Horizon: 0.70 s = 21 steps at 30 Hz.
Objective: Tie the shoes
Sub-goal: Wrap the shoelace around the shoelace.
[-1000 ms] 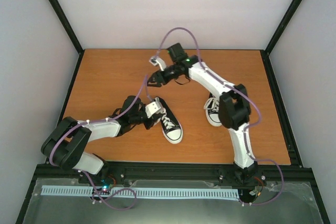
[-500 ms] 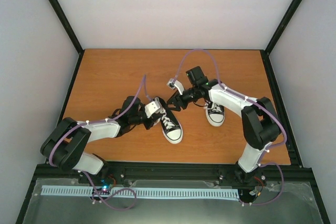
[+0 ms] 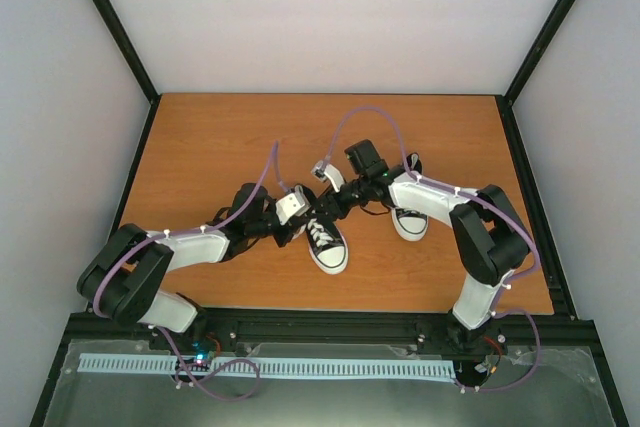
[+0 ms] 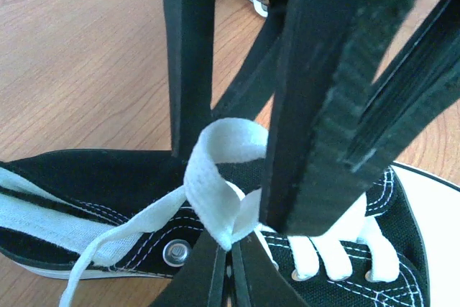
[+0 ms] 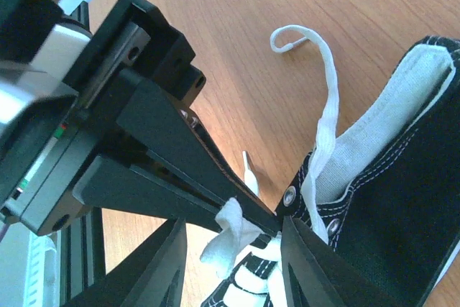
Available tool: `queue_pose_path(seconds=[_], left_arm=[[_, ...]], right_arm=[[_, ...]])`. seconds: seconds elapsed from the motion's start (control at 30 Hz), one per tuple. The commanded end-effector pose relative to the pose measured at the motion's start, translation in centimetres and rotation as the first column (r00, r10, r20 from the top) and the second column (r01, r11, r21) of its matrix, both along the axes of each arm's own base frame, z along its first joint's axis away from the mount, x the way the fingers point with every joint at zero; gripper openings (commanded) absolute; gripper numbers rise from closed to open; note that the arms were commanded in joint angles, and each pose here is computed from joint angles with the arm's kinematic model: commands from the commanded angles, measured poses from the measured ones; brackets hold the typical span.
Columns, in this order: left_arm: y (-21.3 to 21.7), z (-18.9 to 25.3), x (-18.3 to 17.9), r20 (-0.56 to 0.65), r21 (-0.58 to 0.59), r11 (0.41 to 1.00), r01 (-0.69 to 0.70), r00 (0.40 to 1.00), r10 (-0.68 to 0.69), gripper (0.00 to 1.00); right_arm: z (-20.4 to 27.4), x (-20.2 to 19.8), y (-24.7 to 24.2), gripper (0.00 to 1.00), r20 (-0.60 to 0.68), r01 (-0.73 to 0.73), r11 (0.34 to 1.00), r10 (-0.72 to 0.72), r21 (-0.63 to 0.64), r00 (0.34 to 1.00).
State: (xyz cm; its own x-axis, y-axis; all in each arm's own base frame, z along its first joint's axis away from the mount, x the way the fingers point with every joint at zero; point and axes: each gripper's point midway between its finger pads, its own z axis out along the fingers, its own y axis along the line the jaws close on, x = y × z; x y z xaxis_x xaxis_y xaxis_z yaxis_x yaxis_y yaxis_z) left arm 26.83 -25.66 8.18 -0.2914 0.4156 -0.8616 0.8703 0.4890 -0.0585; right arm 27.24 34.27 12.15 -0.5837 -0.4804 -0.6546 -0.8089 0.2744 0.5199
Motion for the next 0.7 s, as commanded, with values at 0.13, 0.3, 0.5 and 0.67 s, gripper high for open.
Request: queue_pose_path(seconds=[0.13, 0.3, 0.5, 0.67], left_arm=[[-0.8, 1.8, 0.9, 0.055, -0.026, 1.000, 0.015, 0.998, -0.014, 0.01], [-0.8, 1.7, 0.9, 0.052, -0.025, 1.000, 0.017, 0.999, -0.016, 0.01], [-0.8, 1.9, 0.8, 0.048, -0.026, 1.000, 0.016, 0.999, -0.015, 0.01], [-1.0, 3.1, -0.3, 0.030, 0.017, 0.995, 0.097, 0.995, -0.098, 0.30]], right_arm=[[0.1, 0.0, 1.0, 0.34, 0.009, -0.001, 1.000, 0.001, 0.028, 1.000], [-0.3, -0.3, 0.8, 0.16, 0.003, -0.009, 1.000, 0.009, 0.010, 1.000], [-0.1, 0.0, 0.6, 0.03, 0.030, -0.005, 1.000, 0.005, -0.004, 1.000], [-0.4, 0.2, 0.7, 0.03, 0.015, 0.015, 1.000, -0.015, -0.017, 1.000]])
